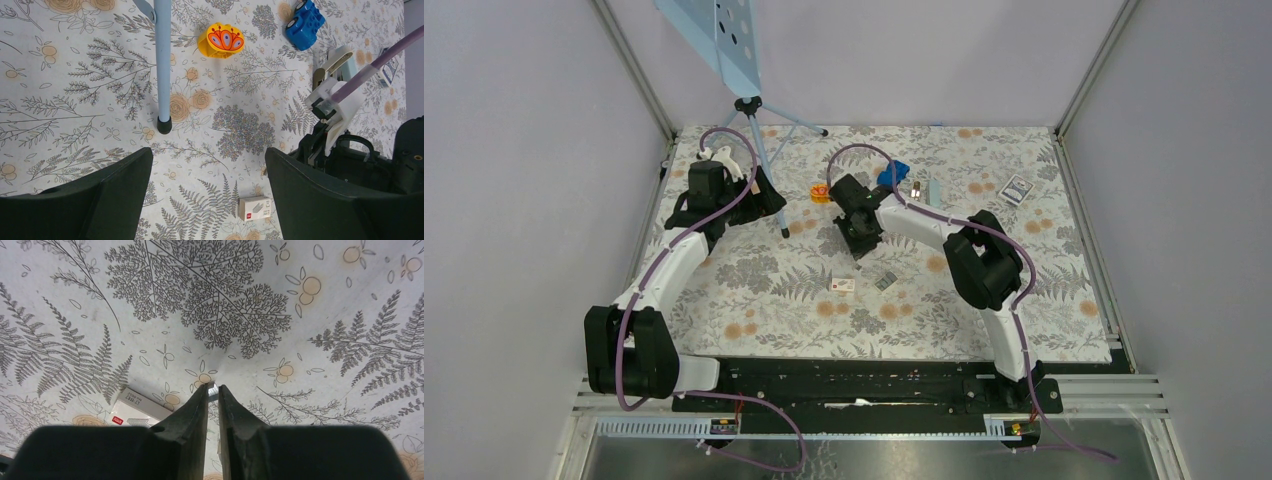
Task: Unload the staples from the stapler
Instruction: Pick up the staple from the center of the board.
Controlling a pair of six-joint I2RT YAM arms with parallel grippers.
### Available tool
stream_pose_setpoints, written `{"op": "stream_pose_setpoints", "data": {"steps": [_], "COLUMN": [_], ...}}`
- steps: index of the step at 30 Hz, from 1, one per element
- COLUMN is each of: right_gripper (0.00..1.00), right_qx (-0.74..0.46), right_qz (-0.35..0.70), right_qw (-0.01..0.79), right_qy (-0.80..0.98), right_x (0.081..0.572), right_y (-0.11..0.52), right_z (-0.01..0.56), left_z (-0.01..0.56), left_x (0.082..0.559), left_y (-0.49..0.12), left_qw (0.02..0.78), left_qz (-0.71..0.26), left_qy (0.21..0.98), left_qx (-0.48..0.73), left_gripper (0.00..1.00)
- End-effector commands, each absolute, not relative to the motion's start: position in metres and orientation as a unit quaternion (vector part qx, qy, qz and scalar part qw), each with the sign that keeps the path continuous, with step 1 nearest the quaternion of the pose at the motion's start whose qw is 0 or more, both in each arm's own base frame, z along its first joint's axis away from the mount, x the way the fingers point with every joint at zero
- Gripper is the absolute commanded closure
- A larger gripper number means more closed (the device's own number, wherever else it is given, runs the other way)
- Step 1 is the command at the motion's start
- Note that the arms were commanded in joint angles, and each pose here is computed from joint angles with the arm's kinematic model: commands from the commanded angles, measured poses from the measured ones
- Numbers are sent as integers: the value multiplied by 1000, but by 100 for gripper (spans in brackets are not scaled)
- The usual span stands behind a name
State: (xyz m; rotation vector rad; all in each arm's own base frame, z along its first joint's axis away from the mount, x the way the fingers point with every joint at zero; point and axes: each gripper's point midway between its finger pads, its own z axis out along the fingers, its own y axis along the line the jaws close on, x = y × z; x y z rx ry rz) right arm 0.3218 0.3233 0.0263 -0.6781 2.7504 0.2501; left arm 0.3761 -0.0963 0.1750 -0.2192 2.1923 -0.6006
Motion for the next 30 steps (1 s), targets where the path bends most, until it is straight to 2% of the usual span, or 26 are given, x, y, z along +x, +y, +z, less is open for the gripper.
{"op": "stream_pose_setpoints", "data": {"steps": [1, 10, 17, 24, 30], "right_gripper": [78, 51, 45, 41, 45], "right_qx": [-240, -300, -304, -216, -161], "right_qz": [79, 89, 74, 64, 14], "right_qw": [164, 125, 108, 143, 159], "right_qy": [954, 942, 944, 964, 974], "right_x": [326, 315, 315, 331, 340], "right_y": [328, 329, 326, 331, 317], "right_z": [40, 27, 20, 19, 10], "left_z": [188, 188, 188, 189, 188], "left_x": [381, 381, 380, 380, 380], "left_y": [-97, -97, -96, -96, -97], "left_qw": [439, 438, 439, 439, 438], "left_qz": [-246, -248, -245, -245, -248], "left_qy": [860, 860, 860, 860, 860], "left_qx": [-84, -84, -84, -84, -84], "left_gripper": [13, 13, 13, 13, 13]}}
